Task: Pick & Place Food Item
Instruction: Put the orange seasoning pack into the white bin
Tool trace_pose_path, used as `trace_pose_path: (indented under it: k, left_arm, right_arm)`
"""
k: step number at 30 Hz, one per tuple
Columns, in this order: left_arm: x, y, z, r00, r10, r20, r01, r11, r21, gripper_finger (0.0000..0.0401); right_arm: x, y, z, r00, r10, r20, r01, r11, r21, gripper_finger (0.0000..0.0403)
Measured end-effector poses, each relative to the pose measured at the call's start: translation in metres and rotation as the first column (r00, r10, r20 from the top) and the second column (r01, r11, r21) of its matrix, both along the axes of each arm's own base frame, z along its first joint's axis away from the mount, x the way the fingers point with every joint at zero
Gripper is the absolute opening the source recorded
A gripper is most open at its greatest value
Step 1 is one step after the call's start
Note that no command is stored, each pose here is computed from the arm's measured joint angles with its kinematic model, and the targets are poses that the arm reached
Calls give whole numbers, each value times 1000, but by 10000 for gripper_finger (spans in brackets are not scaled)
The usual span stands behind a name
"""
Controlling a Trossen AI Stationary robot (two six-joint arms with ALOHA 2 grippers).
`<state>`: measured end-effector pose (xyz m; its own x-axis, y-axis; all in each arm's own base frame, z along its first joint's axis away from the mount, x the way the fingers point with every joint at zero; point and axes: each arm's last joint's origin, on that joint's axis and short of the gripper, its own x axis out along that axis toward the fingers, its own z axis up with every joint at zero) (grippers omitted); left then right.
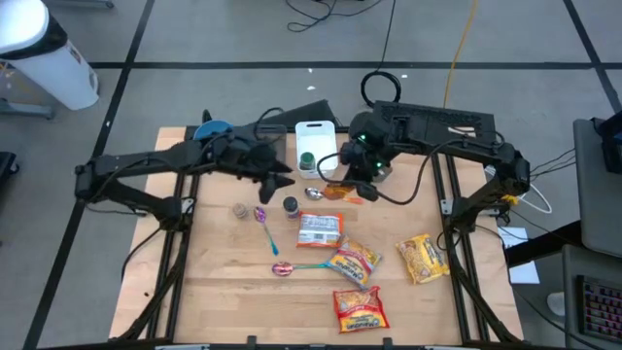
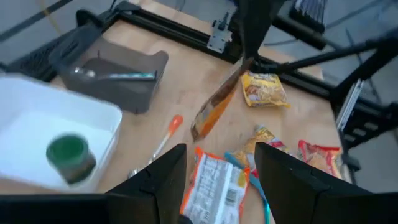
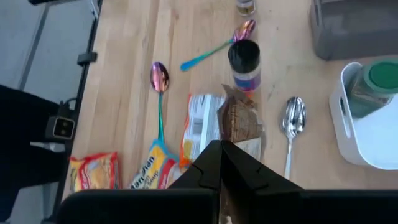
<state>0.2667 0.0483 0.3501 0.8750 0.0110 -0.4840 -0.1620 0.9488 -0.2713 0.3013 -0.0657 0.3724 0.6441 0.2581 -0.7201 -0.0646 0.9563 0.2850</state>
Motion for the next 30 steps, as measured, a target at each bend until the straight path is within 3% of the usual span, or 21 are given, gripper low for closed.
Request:
trace_pose_path:
  k: [6,15,30]
  left_arm:
    - [39,-3,21,994,-105,-27,107,988,112,200]
    - [83,-6,29,964,-267,-16,268,962,62,200]
    - [91,-12,20,953,-288,-93,294,954,58,200]
  right_arm:
    - [4,11,2,999,38,27,-38,999,22,0]
    - [12,18,7,993,54,106,-55,998,8,0]
    - [15,18,11,985,58,162,-59,998,1,0]
